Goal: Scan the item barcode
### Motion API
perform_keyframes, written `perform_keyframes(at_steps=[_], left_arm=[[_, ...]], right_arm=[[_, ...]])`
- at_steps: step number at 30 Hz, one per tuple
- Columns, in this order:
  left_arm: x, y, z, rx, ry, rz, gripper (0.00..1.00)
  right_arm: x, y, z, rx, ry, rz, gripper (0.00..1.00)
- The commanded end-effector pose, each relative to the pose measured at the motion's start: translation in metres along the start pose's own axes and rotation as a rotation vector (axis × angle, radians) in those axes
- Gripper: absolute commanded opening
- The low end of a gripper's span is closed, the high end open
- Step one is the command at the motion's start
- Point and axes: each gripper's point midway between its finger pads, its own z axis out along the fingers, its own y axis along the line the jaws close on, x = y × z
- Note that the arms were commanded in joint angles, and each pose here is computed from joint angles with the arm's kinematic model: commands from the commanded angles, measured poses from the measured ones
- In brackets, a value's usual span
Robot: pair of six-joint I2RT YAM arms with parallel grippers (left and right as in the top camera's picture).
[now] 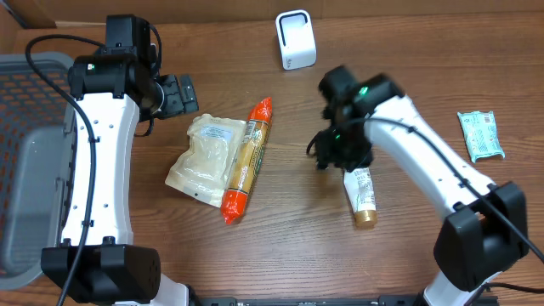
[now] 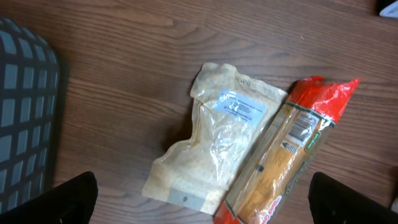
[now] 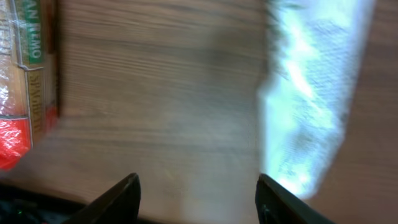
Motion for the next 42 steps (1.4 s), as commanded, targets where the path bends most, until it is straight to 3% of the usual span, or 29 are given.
perform_keyframes(at_steps=[1,9,21,28,32,36,42], left_arm=[[0.001,-0.002,0.004,0.007,0.012,-0.011,1.0],[0.001,-0.002,0.004,0.007,0.012,-0.011,1.0],[0.001,-0.002,0.004,0.007,0.012,-0.011,1.0],[0.001,-0.002,0.004,0.006,0.012,-0.011,0.99],[0.001,-0.002,0.004,0.007,0.012,-0.011,1.0],[0.001,-0.002,0.004,0.006,0.012,-0.011,1.0],[0.001,-0.002,0.004,0.006,0.012,-0.011,1.0]], right_arm=[[0.035,0.005,0.042,0.0,0.119,0.008,0.62],[0.073,-0.043,0.086,0.123,0.221,0.152,0.66],[0.049,-0.122,0.072,0.357,0.108,0.31,0.68],[0.021,-0.151,0.069,0.284,0.041,0.305,0.69],[0.006,-0.132,0.061,0.056,0.005,0.265,0.68],[-0.011,-0.127,0.027,0.013,-0.15,0.384,0.72],[-0.017,-0.137,-0.017,-0.004,-0.347,0.862,0.69]])
